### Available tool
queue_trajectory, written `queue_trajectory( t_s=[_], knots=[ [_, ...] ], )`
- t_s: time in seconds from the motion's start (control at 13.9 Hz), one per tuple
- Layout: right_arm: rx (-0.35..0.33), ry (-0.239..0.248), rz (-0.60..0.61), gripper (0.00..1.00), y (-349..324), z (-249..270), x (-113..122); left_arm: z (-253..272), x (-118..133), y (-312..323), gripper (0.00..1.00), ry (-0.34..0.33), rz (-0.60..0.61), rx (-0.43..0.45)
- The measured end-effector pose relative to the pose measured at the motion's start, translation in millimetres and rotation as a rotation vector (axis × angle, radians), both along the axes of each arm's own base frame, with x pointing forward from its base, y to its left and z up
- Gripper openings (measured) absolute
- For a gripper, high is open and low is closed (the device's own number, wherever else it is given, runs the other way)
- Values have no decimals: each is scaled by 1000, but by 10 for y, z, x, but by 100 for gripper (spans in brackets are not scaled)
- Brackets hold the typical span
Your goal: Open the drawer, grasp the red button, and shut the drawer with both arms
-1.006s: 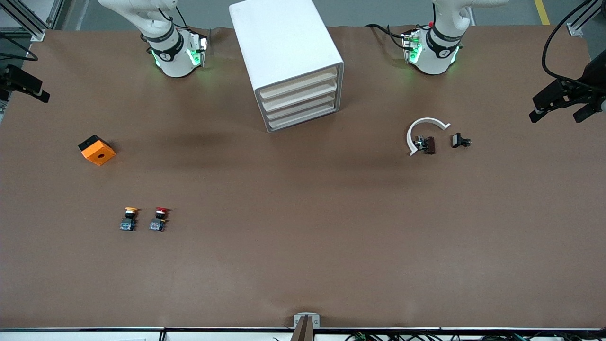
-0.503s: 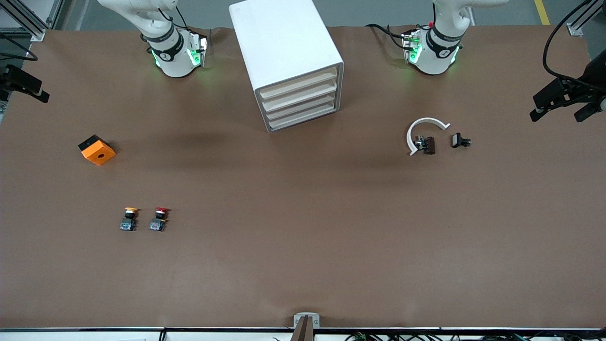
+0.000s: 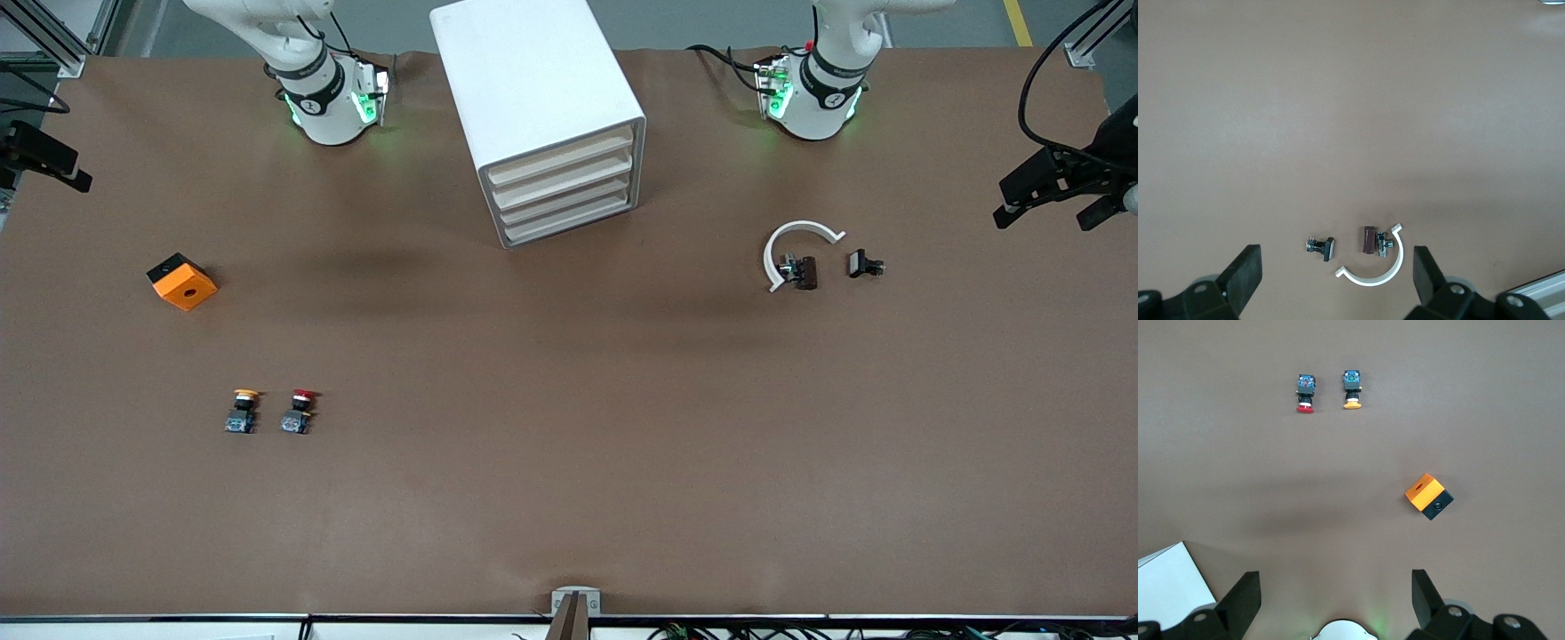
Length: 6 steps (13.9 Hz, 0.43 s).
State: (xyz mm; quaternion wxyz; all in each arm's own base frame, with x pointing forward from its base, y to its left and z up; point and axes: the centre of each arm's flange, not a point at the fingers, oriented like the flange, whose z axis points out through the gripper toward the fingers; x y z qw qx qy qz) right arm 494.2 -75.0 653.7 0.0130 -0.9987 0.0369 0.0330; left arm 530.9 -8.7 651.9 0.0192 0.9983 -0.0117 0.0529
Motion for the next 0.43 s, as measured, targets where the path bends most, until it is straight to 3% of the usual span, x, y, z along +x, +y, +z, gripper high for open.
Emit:
queue_trajectory(
  t_s=[0.43],
  knots=[
    [0, -1, 2, 100, 10, 51, -12, -2, 1, 9, 100, 1, 17, -2]
  ],
)
